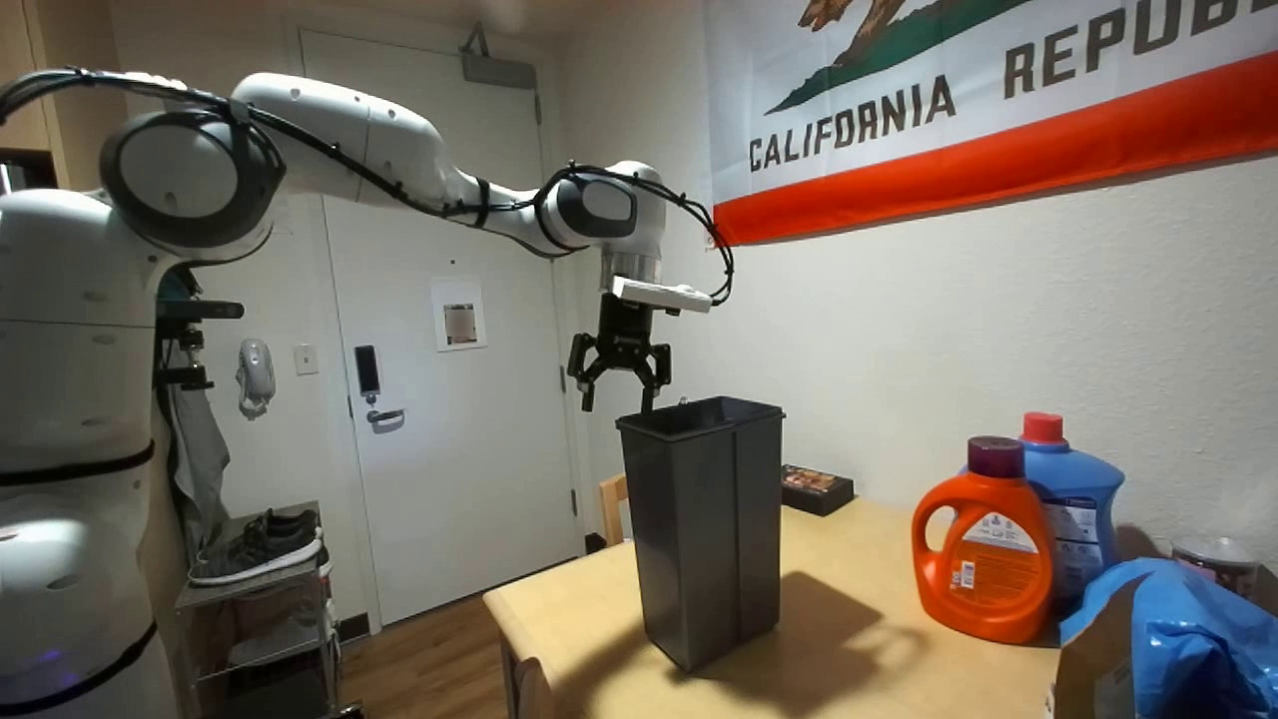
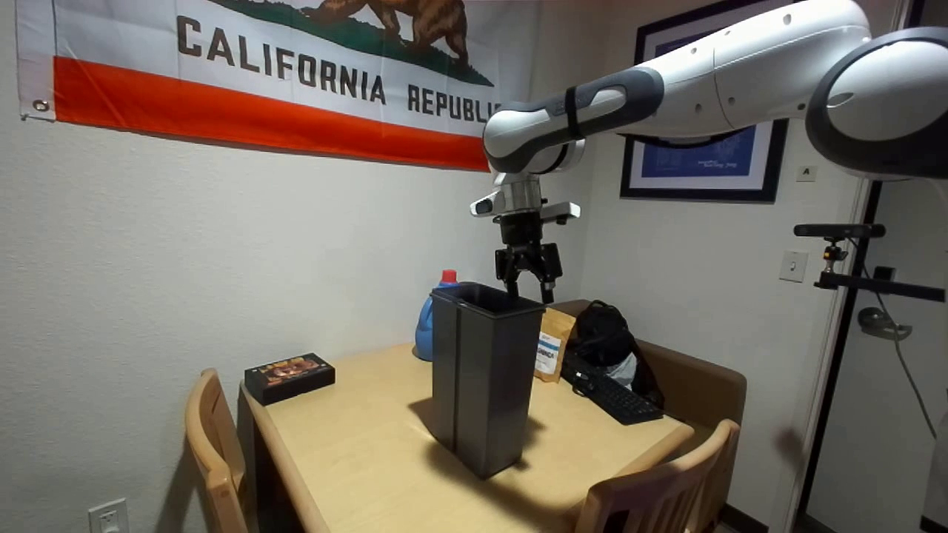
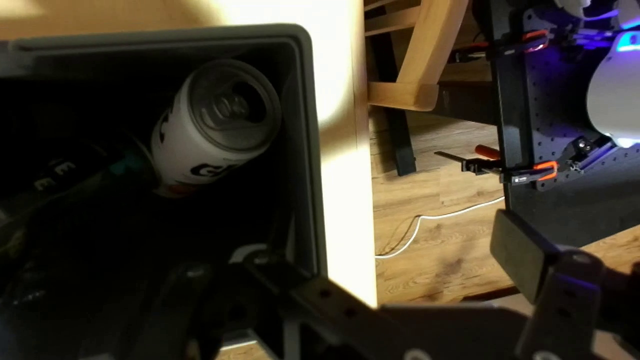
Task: Move the gray bin to the right
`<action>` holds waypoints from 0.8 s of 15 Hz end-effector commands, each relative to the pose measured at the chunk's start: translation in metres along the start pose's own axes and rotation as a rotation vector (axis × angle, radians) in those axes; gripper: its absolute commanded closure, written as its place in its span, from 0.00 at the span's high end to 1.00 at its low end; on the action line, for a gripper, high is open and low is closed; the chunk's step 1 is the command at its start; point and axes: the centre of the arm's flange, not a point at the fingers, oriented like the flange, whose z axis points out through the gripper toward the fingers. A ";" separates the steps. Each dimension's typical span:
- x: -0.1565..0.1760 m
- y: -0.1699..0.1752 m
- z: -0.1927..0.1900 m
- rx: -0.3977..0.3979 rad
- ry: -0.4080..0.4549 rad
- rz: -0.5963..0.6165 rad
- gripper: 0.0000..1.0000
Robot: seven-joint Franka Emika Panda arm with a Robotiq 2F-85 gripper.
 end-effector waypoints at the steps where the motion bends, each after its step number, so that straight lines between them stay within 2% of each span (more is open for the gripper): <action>1: -0.018 -0.008 0.014 -0.102 -0.059 -0.002 1.00; 5: -0.019 0.001 0.021 -0.216 -0.133 -0.012 1.00; 12: -0.003 -0.007 0.033 -0.276 -0.123 -0.043 1.00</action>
